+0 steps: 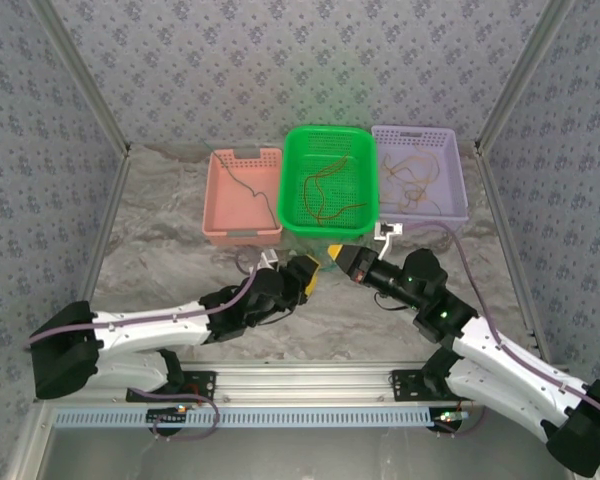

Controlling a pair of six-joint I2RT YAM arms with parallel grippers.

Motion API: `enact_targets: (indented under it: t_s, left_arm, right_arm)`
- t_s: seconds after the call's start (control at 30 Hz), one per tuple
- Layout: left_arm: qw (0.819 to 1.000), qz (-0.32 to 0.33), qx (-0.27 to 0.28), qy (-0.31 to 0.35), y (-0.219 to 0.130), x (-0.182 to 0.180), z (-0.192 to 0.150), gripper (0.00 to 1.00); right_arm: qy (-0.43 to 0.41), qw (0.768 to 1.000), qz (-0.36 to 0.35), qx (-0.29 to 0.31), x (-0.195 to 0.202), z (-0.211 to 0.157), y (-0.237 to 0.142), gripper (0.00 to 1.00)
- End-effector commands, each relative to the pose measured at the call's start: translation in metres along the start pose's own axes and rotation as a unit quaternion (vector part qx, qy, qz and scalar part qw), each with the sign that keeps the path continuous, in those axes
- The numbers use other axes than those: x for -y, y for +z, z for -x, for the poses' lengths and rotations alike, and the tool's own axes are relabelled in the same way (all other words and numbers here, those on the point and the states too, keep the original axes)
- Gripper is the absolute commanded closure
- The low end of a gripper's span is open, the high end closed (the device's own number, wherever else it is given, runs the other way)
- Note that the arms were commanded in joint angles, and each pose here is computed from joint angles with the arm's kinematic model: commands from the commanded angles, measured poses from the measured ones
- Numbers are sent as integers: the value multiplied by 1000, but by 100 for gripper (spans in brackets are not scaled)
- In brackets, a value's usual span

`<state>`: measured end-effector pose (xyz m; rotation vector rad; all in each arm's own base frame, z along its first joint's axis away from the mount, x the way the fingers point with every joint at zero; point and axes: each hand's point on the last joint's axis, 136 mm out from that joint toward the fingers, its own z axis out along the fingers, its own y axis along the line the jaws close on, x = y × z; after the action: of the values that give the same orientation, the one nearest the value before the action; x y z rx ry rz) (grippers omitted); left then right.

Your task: Untangle the cables

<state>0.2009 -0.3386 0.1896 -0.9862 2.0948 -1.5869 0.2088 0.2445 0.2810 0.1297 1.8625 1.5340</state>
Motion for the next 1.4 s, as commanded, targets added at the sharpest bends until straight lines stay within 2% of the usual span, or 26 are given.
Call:
enact_targets:
  t_s: [0.0,0.1,0.17,0.23,0.37,0.57,0.7,0.97,1.07,1.1,1.17,1.2,1.27,1.37]
  left_arm:
    - [999,-38,-15,-22,3,26,-10,64]
    - [999,-39,-9,-19,2,27,-7,75]
    - [999,-40,-6,-19,0,26,-6,76]
    - [999,-40,-5,-19,-1,27,-5,76]
    - [999,-41,-14,-27,-2,28,-8,62]
    - [998,-29,-19,-42,-4,23,-12,63]
    - [998,-30,-3,-47,-6,19,-2,71]
    - [999,-32,8,-41,-7,20,10,100]
    - [999,-33,20,-26,-10,21,18,100]
    - [999,-36,28,-10,-12,25,24,100]
    - [998,-32,45,39,-16,35,40,100]
    - [996,-31,49,71,-17,42,48,100]
    - [990,-21,53,125,-17,51,65,100]
    - [979,-18,33,203,-14,66,76,100]
  right_arm:
    - [-7,1000,8,13,-3,0,-2,100]
    - [-9,1000,9,11,-4,-3,-2,100]
    - [-10,1000,9,9,-4,-5,-2,100]
    - [-12,1000,9,8,-3,-7,-2,100]
    - [-20,1000,4,8,2,-10,-2,100]
    - [-58,998,21,18,4,-13,-3,100]
    - [-71,997,39,17,2,-20,-3,100]
    - [-78,997,26,-3,6,-33,-2,100]
    - [-83,997,-1,-9,16,-36,-4,100]
    - [-87,996,-26,-8,23,-34,-7,98]
    - [-107,992,-67,1,30,-26,-18,73]
    - [-118,989,-84,10,32,-21,-27,64]
    - [-147,983,-108,27,29,-9,-44,55]
    - [-204,968,-146,26,21,4,-61,51]
